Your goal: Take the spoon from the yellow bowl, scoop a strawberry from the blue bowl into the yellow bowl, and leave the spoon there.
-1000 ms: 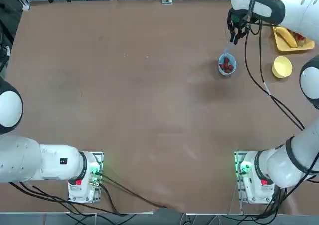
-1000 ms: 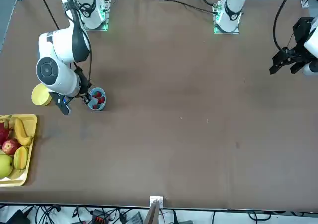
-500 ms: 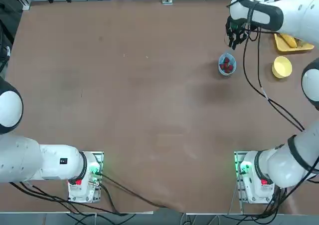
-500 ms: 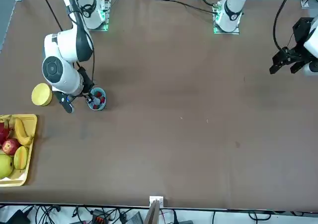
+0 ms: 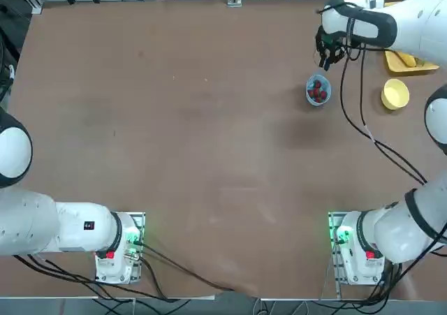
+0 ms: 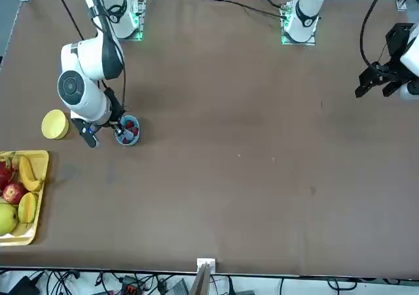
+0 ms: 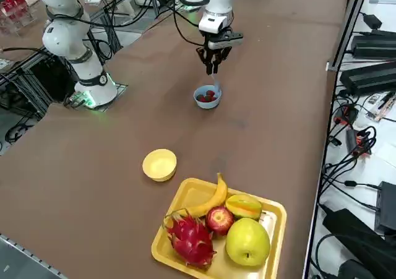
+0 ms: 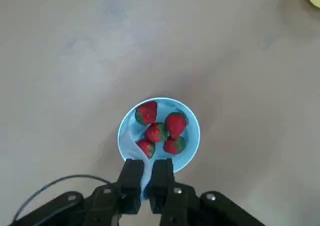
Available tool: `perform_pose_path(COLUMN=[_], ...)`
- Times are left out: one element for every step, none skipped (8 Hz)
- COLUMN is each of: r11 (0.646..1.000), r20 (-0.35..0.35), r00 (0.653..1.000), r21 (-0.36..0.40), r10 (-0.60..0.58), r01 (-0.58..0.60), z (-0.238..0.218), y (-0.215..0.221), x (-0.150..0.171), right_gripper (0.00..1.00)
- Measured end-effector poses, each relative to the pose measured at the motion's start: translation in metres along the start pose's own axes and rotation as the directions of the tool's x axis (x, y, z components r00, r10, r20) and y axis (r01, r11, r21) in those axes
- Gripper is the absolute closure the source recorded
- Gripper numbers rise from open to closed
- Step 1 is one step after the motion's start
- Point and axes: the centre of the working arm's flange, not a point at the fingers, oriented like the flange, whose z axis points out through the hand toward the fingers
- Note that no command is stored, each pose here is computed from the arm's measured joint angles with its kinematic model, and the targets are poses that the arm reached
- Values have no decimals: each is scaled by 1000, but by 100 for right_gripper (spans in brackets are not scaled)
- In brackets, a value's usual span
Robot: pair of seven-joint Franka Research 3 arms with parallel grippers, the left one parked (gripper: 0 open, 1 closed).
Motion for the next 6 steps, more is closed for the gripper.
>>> perform_pose_path(r11=[1000,1000,1000,999,998,998], r20=[-3,-5,-6,-12,-16,-18], r00=[1000,1000,1000,1000,999,999], r21=[8,13,22,35,46,50], r10=[0,0,11,25,32,36], r01=[0,0,-11,-25,-31,-35], z=[2,3,3,3,7,12], y=[3,6,7,6,7,8], x=[-2,-4,-4,-5,-5,-6], right_gripper=[89,89,89,89,89,89])
